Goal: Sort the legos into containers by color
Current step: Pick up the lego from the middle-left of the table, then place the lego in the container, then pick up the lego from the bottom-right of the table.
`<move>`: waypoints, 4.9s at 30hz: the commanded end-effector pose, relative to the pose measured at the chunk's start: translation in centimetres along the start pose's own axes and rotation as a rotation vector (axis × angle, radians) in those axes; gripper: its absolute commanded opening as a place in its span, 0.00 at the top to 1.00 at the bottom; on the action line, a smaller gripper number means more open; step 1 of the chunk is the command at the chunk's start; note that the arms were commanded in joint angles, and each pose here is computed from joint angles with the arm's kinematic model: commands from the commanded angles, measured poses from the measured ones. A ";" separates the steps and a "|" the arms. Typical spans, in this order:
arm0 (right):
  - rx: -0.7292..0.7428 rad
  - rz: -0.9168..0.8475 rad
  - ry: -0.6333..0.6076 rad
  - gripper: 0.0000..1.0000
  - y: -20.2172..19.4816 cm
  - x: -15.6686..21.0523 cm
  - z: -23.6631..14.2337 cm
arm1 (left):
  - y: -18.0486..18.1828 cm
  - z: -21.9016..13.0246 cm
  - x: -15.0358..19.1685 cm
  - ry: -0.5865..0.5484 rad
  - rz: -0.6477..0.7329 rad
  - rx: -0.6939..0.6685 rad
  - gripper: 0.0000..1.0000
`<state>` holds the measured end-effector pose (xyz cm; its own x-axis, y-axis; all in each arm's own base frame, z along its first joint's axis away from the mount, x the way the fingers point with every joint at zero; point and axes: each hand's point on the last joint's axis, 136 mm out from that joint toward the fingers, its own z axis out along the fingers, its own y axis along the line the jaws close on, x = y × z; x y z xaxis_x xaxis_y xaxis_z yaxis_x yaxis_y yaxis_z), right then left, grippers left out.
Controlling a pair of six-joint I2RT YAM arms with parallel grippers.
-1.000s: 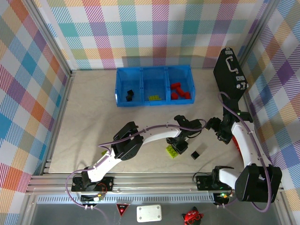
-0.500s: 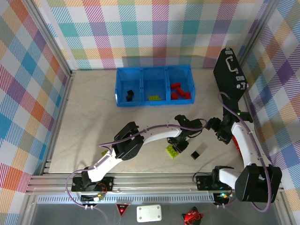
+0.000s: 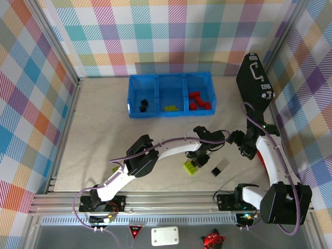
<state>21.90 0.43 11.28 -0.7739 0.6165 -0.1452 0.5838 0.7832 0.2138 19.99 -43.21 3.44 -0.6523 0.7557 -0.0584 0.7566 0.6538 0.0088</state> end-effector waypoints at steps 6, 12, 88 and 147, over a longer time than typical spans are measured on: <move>-0.002 -0.008 0.003 0.18 -0.3 0.2 0.0 | 3.1 -3.5 -0.9 -0.091 -0.098 0.010 0.65; -0.003 -0.007 0.001 0.18 -0.3 0.2 -0.1 | 7.0 -5.8 -1.3 -0.169 -0.206 0.014 0.65; -0.116 -0.068 0.028 0.19 1.8 0.5 0.2 | 40.2 -5.1 -1.2 -0.395 -0.974 0.246 0.55; 0.168 -0.060 0.199 0.30 0.2 12.9 6.7 | 29.7 -11.4 14.5 -0.383 -0.728 0.133 0.54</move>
<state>14.13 9.14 3.76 -0.8495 0.5263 0.0373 0.5276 0.8468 0.0675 32.75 -12.55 14.23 -0.9439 0.0393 -0.3280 0.1412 0.9456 -0.2931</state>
